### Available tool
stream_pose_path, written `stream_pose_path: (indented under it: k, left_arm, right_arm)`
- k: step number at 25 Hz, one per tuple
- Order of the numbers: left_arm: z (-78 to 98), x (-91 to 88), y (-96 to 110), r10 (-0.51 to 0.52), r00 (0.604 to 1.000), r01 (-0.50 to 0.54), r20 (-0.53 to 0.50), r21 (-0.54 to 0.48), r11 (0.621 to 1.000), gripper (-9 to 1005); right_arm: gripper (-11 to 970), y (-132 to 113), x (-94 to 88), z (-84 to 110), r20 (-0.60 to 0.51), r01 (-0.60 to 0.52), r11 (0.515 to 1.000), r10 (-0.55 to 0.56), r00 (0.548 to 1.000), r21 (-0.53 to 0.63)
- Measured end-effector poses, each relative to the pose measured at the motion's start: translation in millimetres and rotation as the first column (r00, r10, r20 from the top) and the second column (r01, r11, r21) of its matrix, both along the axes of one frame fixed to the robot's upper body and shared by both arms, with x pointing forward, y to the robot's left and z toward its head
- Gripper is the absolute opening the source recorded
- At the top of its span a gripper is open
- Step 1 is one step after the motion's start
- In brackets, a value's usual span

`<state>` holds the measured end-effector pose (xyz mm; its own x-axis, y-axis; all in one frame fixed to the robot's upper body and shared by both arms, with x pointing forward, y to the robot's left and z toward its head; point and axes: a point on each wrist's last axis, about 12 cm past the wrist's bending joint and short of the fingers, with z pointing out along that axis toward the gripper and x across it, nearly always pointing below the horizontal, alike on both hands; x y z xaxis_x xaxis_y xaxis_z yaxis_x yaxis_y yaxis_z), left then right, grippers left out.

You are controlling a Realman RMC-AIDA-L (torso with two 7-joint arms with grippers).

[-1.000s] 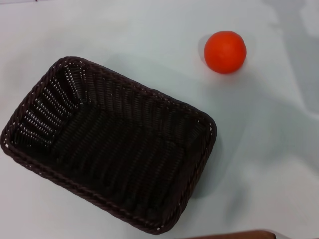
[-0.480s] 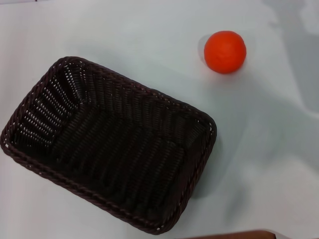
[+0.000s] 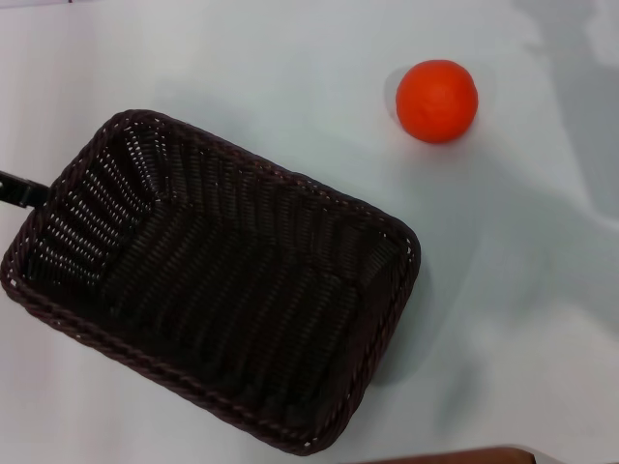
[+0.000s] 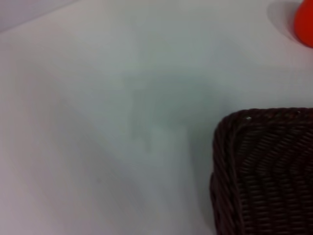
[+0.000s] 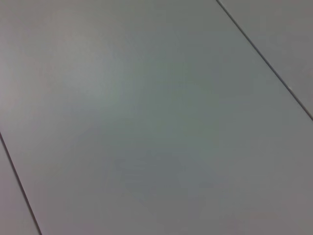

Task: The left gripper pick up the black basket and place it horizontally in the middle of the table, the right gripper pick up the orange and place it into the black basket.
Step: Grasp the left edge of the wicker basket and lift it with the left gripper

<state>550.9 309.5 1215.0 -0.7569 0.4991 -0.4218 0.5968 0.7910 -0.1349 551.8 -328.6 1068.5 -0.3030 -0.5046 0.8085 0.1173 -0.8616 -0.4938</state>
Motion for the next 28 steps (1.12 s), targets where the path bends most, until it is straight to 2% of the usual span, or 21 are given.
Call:
stream_pose_path:
  k: [16,22,28]
  left_arm:
    - [-21.5,1.2,-18.3,0.005,0.998,-0.007,-0.057,-0.032,0.999,859]
    - [-37.0,4.0,-29.2,-0.009,0.996,0.009,-0.086,-0.001,1.0,859]
    - [-45.1,7.2,-35.9,-0.016,0.996,0.018,-0.09,0.021,1.0,858]
  right_arm:
    - [939,0.4,2.9,3.1,0.011,-0.021,0.999,0.021,1.0,0.024]
    - [939,0.0,2.1,2.5,0.01,-0.024,0.999,0.024,1.0,0.033]
    - [938,-1.5,-0.1,1.2,0.008,-0.024,0.999,0.023,1.0,0.046]
